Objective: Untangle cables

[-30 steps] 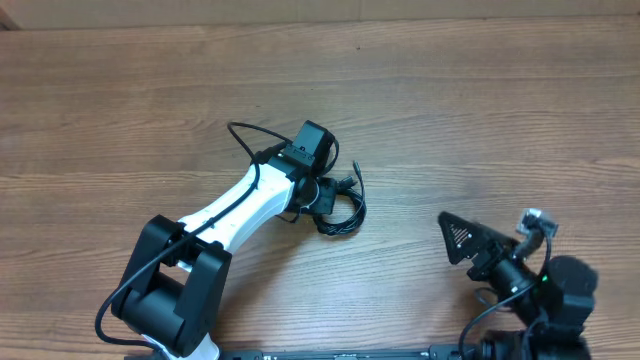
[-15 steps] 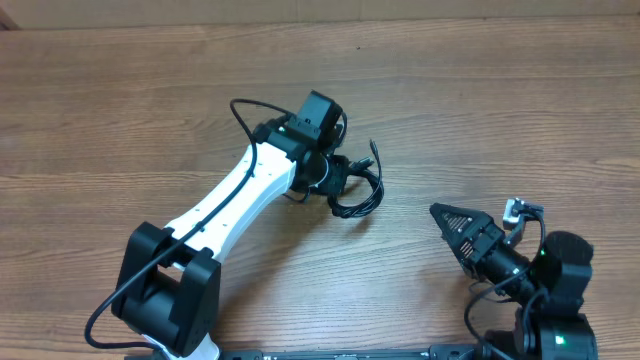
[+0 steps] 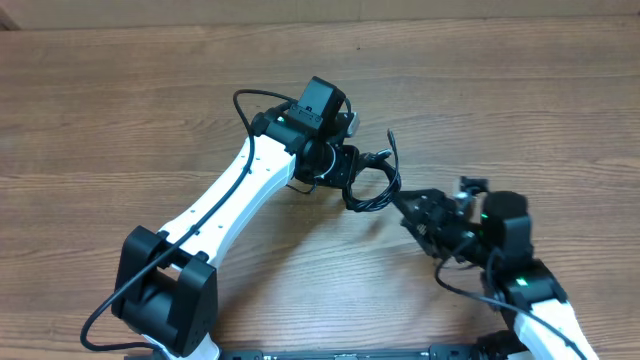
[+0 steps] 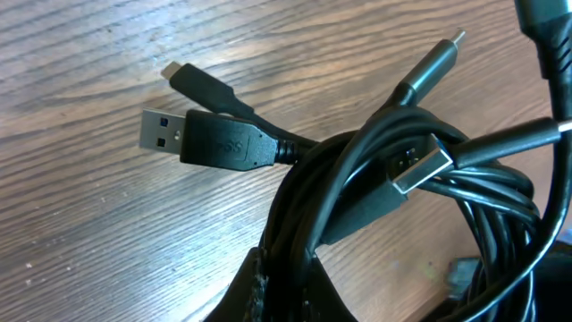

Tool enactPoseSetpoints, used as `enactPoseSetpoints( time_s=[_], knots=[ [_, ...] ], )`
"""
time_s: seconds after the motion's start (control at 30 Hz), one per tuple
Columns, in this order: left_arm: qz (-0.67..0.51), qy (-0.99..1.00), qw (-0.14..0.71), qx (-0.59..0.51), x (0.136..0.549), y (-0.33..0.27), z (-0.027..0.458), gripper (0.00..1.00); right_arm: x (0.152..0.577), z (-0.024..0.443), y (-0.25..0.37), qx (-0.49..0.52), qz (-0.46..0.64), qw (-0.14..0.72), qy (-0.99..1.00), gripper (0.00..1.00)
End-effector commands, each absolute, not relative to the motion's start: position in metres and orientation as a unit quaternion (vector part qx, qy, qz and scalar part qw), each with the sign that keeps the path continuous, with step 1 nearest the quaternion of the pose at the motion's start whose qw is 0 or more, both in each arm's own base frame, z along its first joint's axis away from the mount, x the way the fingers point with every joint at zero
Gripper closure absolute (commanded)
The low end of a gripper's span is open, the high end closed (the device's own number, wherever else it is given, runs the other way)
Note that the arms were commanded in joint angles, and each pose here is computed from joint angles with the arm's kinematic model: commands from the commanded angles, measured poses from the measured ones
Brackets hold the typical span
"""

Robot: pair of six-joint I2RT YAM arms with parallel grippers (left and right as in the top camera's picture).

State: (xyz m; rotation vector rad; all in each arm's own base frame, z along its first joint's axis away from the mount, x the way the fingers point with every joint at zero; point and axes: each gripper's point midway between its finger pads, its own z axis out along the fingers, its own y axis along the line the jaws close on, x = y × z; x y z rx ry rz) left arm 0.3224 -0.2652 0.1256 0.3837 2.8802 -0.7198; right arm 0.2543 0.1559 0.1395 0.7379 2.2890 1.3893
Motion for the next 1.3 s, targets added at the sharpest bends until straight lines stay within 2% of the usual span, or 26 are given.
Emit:
enactPoseSetpoints(
  time_s=[0.0, 0.13, 0.17, 0.2, 0.27, 0.33, 0.5, 0.7, 0.87, 1.0, 1.13, 1.27],
  knots=[
    [-0.275, 0.946, 0.083, 0.153, 0.323, -0.277, 0.143, 0.96, 0.279, 0.143, 0.168, 0.265, 0.499, 0.204, 0.799, 0.34],
    [-0.321, 0.925, 0.072, 0.192, 0.313, -0.289, 0.152, 0.96, 0.288, 0.137, 0.183, 0.243, 0.513, 0.201, 0.799, 0.58],
    [-0.332, 0.918, 0.071, 0.204, 0.311, -0.291, 0.155, 0.96, 0.288, 0.133, 0.187, 0.238, 0.515, 0.191, 0.801, 0.67],
    [-0.336, 0.912, 0.075, 0.222, 0.310, -0.291, 0.156, 0.96, 0.286, 0.127, 0.189, 0.235, 0.513, 0.181, 0.805, 0.80],
    [-0.327, 0.907, 0.088, 0.250, 0.313, -0.288, 0.154, 0.96, 0.285, 0.124, 0.190, 0.219, 0.508, 0.186, 0.812, 0.91],
    [-0.307, 0.909, 0.102, 0.261, 0.319, -0.281, 0.151, 0.96, 0.284, 0.127, 0.191, 0.195, 0.510, 0.196, 0.815, 0.96],
    [-0.216, 0.938, 0.137, 0.234, 0.346, -0.250, 0.137, 0.94, 0.280, 0.135, 0.198, 0.145, 0.523, 0.207, 0.814, 0.96],
    [-0.202, 0.942, 0.166, 0.209, 0.365, -0.240, 0.140, 0.96, 0.270, 0.143, 0.207, 0.116, 0.549, 0.186, 0.807, 0.96],
    [-0.179, 0.951, 0.209, 0.144, 0.394, -0.225, 0.145, 0.96, 0.267, 0.137, 0.207, 0.122, 0.545, 0.172, 0.812, 0.96],
    [-0.239, 0.936, 0.201, 0.164, 0.388, -0.243, 0.153, 0.96, 0.269, 0.133, 0.204, 0.138, 0.535, 0.173, 0.815, 0.90],
    [-0.309, 0.886, 0.179, 0.296, 0.357, -0.265, 0.162, 0.96, 0.283, 0.128, 0.193, 0.166, 0.508, 0.206, 0.819, 0.87],
    [-0.272, 0.901, 0.164, 0.295, 0.355, -0.251, 0.151, 0.94, 0.286, 0.128, 0.191, 0.172, 0.504, 0.217, 0.819, 0.87]
  ],
)
